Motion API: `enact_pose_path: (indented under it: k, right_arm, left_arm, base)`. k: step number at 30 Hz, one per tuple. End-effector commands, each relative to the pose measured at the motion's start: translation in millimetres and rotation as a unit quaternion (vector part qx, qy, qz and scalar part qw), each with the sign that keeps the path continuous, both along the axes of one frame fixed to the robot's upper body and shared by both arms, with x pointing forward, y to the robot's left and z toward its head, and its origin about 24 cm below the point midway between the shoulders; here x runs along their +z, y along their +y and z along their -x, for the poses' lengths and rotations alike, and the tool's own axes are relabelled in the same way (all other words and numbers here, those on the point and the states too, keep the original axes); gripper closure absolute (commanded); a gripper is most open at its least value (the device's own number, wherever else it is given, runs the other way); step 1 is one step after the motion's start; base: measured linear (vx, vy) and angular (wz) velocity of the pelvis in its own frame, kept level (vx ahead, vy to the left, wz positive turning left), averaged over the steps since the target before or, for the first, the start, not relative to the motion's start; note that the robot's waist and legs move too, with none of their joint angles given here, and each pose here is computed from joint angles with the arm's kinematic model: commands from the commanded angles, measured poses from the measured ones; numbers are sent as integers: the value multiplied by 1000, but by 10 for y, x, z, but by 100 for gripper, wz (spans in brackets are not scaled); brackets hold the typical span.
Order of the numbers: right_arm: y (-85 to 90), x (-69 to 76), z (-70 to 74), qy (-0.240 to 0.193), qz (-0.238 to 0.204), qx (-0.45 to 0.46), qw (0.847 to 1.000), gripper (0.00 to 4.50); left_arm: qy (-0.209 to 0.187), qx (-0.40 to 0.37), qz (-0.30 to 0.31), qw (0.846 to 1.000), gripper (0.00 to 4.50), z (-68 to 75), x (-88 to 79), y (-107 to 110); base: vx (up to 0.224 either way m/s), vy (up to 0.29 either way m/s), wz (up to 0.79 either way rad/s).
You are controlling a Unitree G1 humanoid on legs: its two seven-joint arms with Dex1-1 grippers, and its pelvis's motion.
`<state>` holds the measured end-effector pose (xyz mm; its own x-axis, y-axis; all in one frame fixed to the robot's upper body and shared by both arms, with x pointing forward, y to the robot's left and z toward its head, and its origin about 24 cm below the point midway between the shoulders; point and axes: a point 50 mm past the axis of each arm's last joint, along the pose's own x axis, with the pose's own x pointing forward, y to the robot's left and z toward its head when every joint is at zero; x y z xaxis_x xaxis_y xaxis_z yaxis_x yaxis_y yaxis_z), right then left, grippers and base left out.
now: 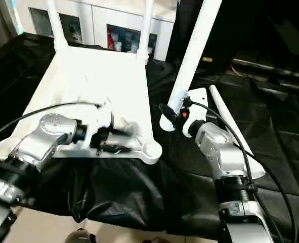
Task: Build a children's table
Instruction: Insert table leg to table base
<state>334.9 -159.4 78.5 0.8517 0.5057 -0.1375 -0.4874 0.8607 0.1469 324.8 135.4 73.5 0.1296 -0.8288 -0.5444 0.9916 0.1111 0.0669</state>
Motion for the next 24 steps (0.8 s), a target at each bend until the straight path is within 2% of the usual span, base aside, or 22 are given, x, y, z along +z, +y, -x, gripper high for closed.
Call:
enact_pose_path:
  k: [1, 4, 7, 9, 17, 19, 21, 24]
  right_arm:
    - [-36, 73, -1, -20, 8, -3, 1000, 259]
    - [-37, 72, 2, -21, 9, -1, 1000, 259]
    - [-34, 73, 4, -23, 9, 1, 1000, 259]
    - [-31, 75, 6, -24, 10, 2, 1000, 259]
    - [-3, 81, 13, -22, 8, 15, 1000, 259]
    - [19, 93, 19, -21, 4, 28, 999, 259]
    - [60, 115, 43, -19, 2, 56, 998, 259]
    - [113, 150, 79, -16, -12, 87, 996, 259]
  left_arm:
    - [-14, -11, -14, 1000, 277, -31, 27, -34]
    - [-15, -9, -23, 1000, 314, -44, 8, -14]
    - [-10, -14, -27, 999, 324, -52, -10, -4]
    - [-6, -16, -30, 999, 351, -52, -21, 2]
    - [2, -16, -39, 999, 404, -40, -56, 25]
    - [2, -16, -42, 999, 413, -40, -62, 30]
    - [2, -14, -46, 999, 441, -43, -68, 37]
    - [3, -13, -50, 999, 447, -42, -76, 50]
  base:
    - [0, 0, 0]
    - [0, 0, 0]
    - [0, 0, 0]
    - [0, 0, 0]
    - [0, 0, 0]
    - [0, 0, 0]
    - [0, 0, 0]
    - [0, 0, 0]
